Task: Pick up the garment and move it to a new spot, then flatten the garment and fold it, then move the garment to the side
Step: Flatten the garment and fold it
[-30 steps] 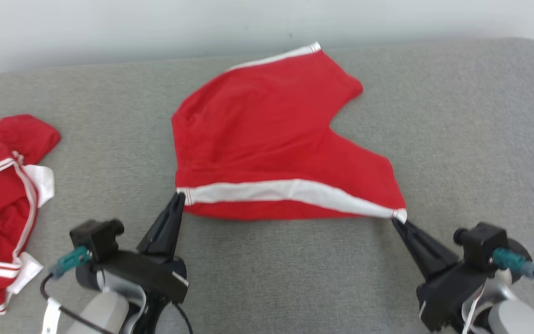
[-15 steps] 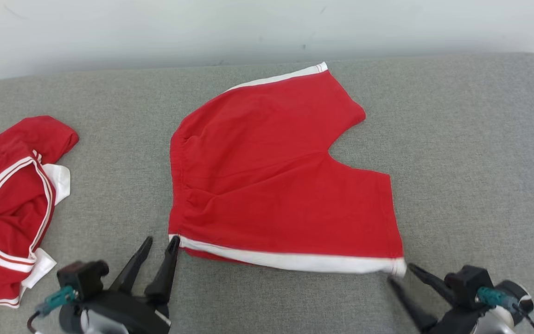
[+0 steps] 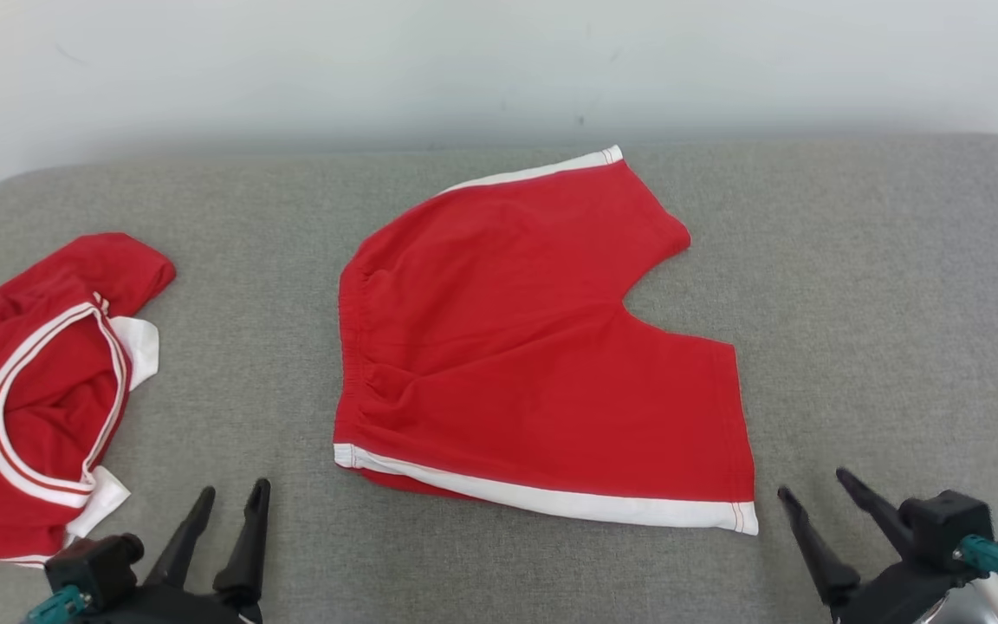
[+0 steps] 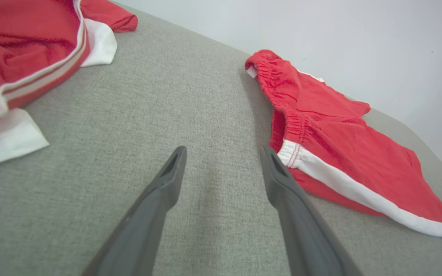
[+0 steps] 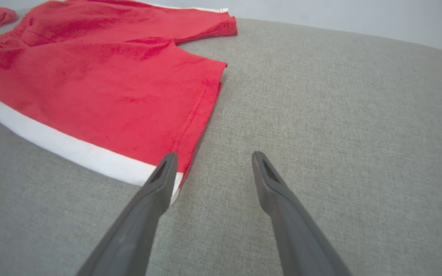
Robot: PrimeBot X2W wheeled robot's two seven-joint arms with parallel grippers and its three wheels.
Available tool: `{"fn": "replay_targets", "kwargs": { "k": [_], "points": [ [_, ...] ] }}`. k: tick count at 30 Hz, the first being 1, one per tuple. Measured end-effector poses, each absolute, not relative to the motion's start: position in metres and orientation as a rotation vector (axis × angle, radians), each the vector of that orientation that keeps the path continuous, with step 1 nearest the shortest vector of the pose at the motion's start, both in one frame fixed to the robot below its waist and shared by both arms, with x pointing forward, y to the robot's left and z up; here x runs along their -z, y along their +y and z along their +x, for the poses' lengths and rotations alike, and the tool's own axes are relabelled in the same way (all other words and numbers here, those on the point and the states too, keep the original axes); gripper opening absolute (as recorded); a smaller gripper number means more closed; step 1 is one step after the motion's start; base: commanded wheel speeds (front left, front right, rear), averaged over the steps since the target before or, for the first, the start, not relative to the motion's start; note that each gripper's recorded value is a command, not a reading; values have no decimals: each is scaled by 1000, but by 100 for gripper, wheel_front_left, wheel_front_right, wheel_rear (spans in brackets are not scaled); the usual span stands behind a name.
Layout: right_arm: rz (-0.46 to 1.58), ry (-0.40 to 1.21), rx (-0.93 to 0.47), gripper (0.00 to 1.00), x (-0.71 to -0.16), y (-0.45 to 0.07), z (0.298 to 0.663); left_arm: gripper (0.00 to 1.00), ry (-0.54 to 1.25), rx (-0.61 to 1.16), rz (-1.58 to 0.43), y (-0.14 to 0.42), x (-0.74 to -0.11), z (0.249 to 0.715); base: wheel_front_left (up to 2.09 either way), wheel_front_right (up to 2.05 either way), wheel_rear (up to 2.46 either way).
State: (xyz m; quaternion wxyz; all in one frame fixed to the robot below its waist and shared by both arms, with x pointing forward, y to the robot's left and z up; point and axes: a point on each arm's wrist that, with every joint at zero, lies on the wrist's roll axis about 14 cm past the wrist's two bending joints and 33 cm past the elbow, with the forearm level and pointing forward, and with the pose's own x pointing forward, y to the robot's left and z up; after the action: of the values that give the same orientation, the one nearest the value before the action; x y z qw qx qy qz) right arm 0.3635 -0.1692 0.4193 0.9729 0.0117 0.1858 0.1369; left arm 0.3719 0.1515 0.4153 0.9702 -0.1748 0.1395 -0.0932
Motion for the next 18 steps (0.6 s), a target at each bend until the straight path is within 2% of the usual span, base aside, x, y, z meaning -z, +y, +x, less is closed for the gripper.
{"fn": "replay_targets", "kwargs": {
  "k": [9,14,18],
  "points": [
    [274,94,-65,100,-480,-171,385,100,74,66,-275,180,-477,386,0,0,0],
    [353,-5,-23,100,-504,-166,386,100,-7,66,-259,180,-503,380,0,0,0],
    [390,-57,-41,100,-521,-154,384,100,-62,86,-230,175,-521,372,0,0,0]
  ]
}}
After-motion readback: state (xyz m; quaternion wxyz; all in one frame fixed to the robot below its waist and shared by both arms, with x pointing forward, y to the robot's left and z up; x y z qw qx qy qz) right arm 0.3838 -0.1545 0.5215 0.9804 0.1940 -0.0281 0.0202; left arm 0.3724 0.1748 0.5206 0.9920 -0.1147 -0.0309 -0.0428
